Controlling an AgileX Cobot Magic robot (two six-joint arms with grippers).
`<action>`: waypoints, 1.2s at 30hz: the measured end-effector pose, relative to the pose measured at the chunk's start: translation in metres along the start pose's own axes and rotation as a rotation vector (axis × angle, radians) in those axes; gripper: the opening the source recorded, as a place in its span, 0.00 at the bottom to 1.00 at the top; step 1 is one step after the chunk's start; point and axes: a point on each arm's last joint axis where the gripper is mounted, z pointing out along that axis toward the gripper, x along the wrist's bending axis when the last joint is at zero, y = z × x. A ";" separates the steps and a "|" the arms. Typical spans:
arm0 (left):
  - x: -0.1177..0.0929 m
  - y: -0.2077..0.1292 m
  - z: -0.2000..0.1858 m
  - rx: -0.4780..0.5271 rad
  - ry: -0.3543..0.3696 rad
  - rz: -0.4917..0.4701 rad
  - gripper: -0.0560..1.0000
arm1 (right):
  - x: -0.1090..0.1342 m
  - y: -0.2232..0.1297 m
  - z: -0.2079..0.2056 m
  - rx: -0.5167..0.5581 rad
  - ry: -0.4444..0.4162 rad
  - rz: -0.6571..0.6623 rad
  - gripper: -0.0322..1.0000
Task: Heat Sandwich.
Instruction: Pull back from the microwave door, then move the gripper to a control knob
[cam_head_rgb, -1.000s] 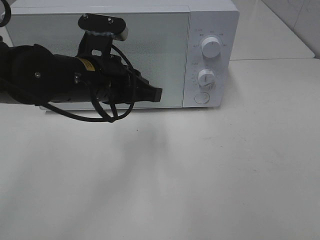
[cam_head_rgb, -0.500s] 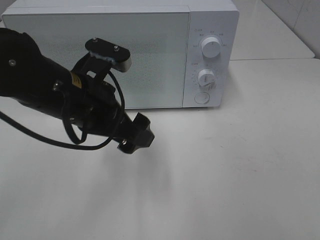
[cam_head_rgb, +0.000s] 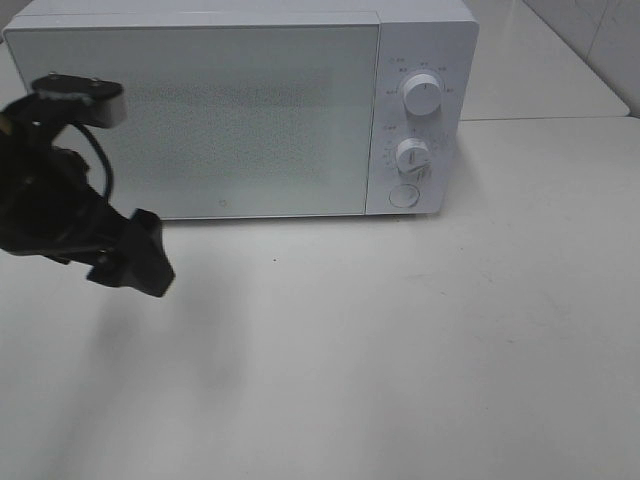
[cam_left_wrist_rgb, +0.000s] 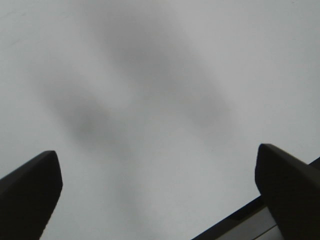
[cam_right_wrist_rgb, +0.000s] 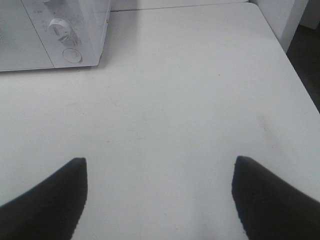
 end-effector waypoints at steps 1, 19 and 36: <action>0.012 -0.004 -0.012 0.003 0.012 -0.045 0.99 | 0.000 0.000 0.000 0.000 0.000 0.000 0.77; 0.088 -0.060 -0.093 0.049 0.158 -0.423 0.99 | 0.000 0.000 0.000 0.000 0.000 0.000 0.77; 0.041 -0.137 -0.153 -0.238 0.348 -0.406 0.99 | 0.000 0.000 0.000 0.000 0.000 0.000 0.77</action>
